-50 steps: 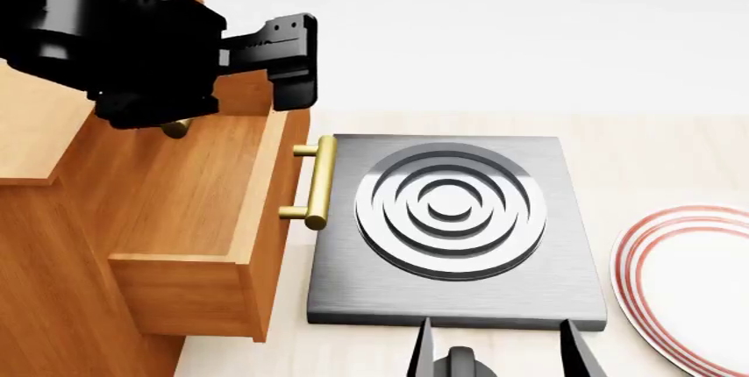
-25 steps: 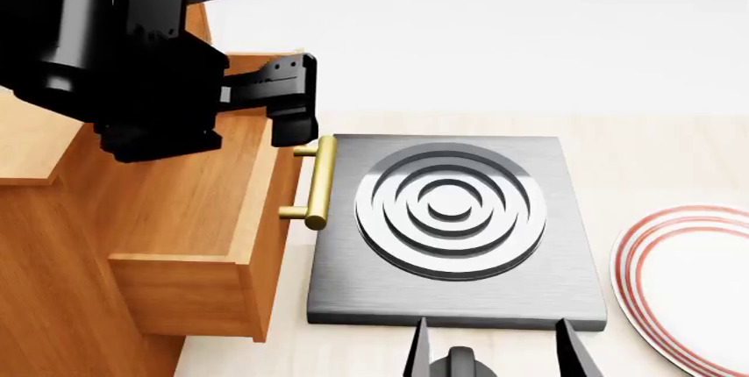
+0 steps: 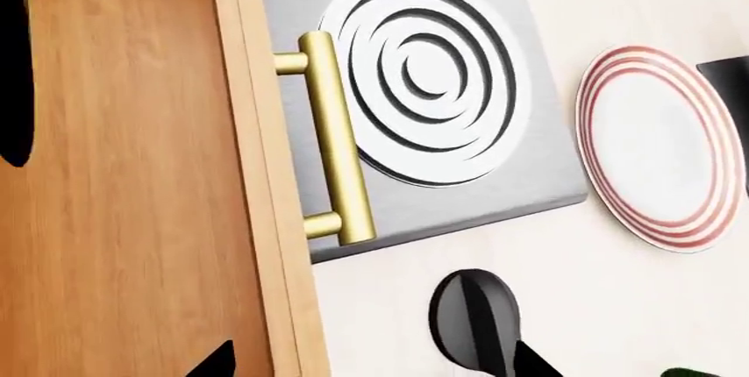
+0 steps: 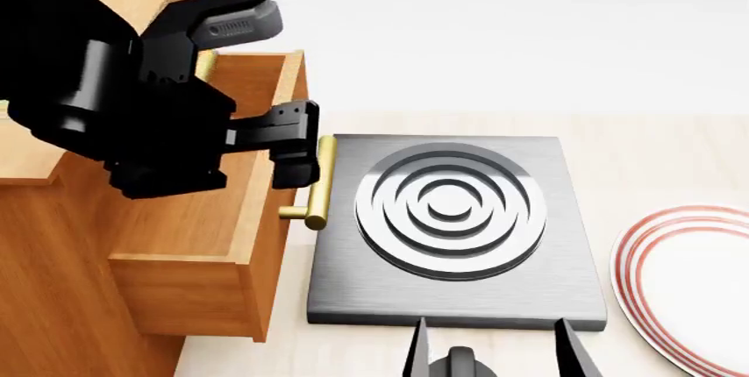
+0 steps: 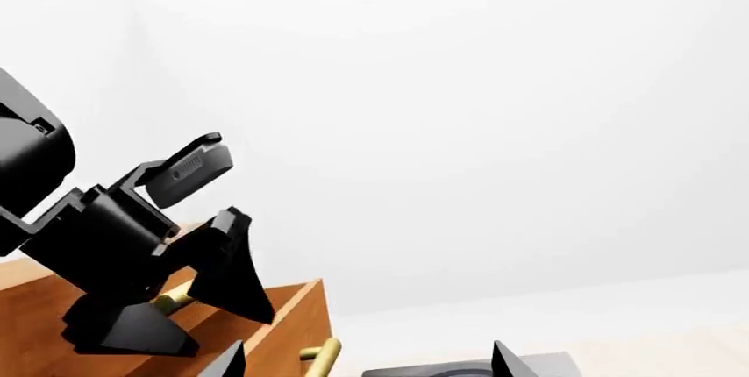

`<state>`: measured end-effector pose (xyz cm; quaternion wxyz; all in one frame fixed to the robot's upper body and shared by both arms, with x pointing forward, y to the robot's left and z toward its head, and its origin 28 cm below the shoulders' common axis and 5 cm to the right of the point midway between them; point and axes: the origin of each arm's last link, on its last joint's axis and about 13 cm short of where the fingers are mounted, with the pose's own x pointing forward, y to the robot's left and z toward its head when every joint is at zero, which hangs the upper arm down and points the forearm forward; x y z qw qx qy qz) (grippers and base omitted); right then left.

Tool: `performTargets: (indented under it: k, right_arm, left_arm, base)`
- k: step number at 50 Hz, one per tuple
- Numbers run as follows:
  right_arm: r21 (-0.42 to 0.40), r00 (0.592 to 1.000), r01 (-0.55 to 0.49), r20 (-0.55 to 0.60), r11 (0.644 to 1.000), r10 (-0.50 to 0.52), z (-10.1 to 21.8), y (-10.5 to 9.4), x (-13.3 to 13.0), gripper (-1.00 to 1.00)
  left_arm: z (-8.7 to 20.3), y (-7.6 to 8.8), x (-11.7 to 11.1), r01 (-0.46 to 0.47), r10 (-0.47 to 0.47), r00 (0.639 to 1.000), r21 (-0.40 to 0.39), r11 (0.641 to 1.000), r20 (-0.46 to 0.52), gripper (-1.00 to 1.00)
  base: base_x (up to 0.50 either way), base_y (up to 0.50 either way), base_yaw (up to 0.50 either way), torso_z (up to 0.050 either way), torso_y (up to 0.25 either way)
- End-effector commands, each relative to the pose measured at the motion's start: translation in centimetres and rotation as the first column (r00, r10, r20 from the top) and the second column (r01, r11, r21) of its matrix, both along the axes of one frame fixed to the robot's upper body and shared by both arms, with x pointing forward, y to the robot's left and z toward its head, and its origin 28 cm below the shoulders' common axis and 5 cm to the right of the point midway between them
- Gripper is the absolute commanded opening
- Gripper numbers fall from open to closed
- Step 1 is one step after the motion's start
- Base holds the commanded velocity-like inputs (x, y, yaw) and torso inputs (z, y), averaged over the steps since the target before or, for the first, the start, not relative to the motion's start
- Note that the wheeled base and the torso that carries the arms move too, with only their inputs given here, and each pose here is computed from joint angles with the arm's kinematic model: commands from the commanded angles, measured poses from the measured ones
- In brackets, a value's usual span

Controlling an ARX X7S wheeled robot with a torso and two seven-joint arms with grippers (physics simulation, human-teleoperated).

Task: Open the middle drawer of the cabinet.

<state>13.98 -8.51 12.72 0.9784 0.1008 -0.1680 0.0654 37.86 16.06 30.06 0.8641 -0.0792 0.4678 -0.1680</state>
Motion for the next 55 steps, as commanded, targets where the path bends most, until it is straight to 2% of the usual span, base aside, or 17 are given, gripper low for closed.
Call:
performTargets:
  k: [1, 8, 20, 44, 55]
  right_arm:
    - [0.000, 1.000, 0.001, 0.000, 1.000, -0.001, 0.0, 0.0, 0.0, 1.00]
    - [0.000, 1.000, 0.001, 0.000, 1.000, -0.001, 0.0, 0.0, 0.0, 1.00]
    - [-0.001, 1.000, 0.001, -0.001, 1.000, -0.001, 0.0, 0.0, 0.0, 1.00]
    - [0.000, 1.000, 0.001, -0.005, 1.000, -0.001, 0.0, 0.0, -0.1, 1.00]
    - [-0.001, 1.000, 0.003, -0.006, 1.000, -0.003, 0.0, 0.0, -0.1, 1.00]
  left_arm:
    - [-2.0, 0.1, 0.3, -0.009, 0.009, 1.000, 0.010, 1.000, -0.026, 1.00]
    - [-3.0, 0.3, 0.4, -0.021, 0.022, 0.999, 0.028, 0.999, -0.034, 1.00]
    - [-3.5, 0.2, 0.5, -0.050, 0.050, 0.998, 0.010, 0.999, -0.045, 1.00]
    - [-5.8, -0.1, 0.3, -0.020, 0.020, 0.996, 0.006, 1.000, -0.087, 1.00]
    - [-6.2, -1.4, 0.1, 0.016, -0.017, 0.997, -0.017, 1.000, -0.071, 1.00]
  base:
    - [0.00, 0.00, 0.00, 0.000, 0.000]
    - [0.00, 0.00, 0.00, 0.000, 0.000]
    - [0.00, 0.00, 0.00, 0.000, 0.000]
    - [0.00, 0.00, 0.00, 0.000, 0.000]
    - [0.00, 0.00, 0.00, 0.000, 0.000]
